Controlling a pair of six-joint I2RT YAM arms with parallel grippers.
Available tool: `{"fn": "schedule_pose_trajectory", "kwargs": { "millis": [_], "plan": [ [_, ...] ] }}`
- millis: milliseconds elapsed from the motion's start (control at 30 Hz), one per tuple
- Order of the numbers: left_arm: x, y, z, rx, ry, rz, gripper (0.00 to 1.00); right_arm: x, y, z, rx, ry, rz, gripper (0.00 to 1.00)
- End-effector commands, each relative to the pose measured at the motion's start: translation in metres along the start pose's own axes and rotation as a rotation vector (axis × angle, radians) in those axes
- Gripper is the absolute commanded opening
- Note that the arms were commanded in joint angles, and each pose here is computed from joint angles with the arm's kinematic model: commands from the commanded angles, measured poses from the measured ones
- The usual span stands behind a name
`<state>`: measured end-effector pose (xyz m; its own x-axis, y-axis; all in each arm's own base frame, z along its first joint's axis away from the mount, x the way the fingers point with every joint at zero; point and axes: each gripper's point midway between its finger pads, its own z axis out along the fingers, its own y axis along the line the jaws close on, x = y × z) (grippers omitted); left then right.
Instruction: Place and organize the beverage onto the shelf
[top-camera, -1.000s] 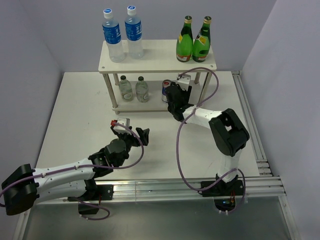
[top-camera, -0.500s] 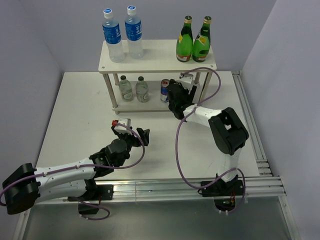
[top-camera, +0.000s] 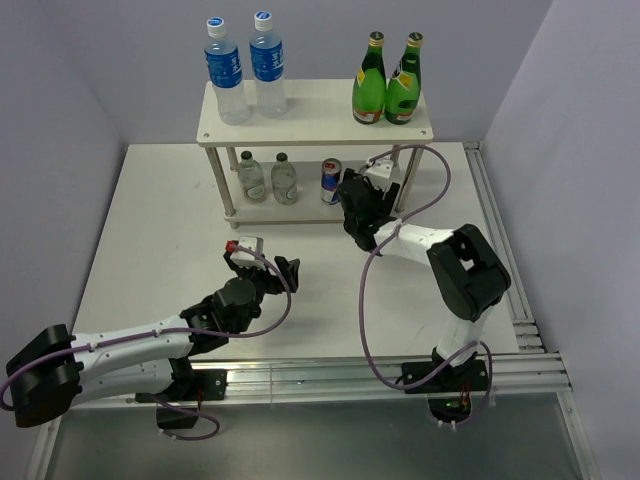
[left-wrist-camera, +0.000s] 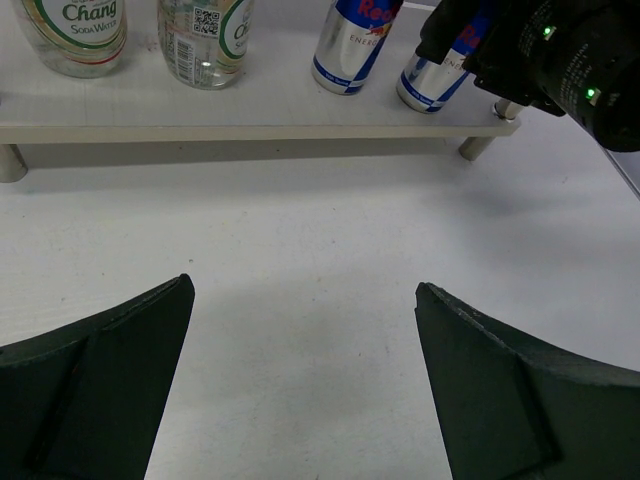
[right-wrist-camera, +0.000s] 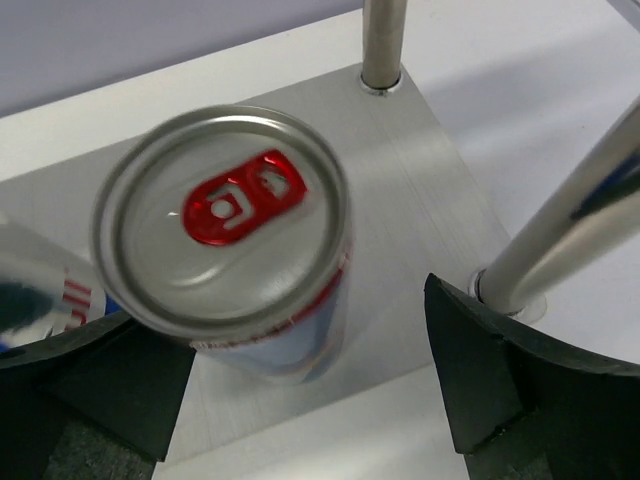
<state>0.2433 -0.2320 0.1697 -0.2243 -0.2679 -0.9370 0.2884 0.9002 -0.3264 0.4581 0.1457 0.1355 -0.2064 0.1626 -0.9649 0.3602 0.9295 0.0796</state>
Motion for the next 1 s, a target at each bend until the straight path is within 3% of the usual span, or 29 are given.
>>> {"fn": "schedule_pose_trajectory", "kwargs": {
  "millis": [0, 233, 567, 767, 967],
  "plan": [
    [-0.016, -0.007, 0.0, 0.02, -0.038, -0.045, 0.99, -0.023, 0.007, -0.018, -0.055, -0.038, 0.066, 0.96],
    [-0.02, -0.008, -0.005, 0.038, -0.046, -0.064, 0.99, -0.007, 0.019, -0.029, -0.178, -0.003, 0.036, 1.0],
    [-0.02, -0.007, -0.005, 0.035, -0.047, -0.063, 0.99, -0.009, 0.013, -0.055, -0.202, -0.017, 0.029, 1.0],
    [-0.023, -0.005, -0.006, 0.023, -0.054, -0.067, 0.99, -0.011, 0.023, -0.092, -0.353, -0.001, 0.036, 1.0],
    [-0.028, -0.001, -0.007, -0.015, -0.041, -0.068, 0.99, -0.03, 0.001, -0.16, -0.343, -0.009, 0.031, 1.0]
  ]
}}
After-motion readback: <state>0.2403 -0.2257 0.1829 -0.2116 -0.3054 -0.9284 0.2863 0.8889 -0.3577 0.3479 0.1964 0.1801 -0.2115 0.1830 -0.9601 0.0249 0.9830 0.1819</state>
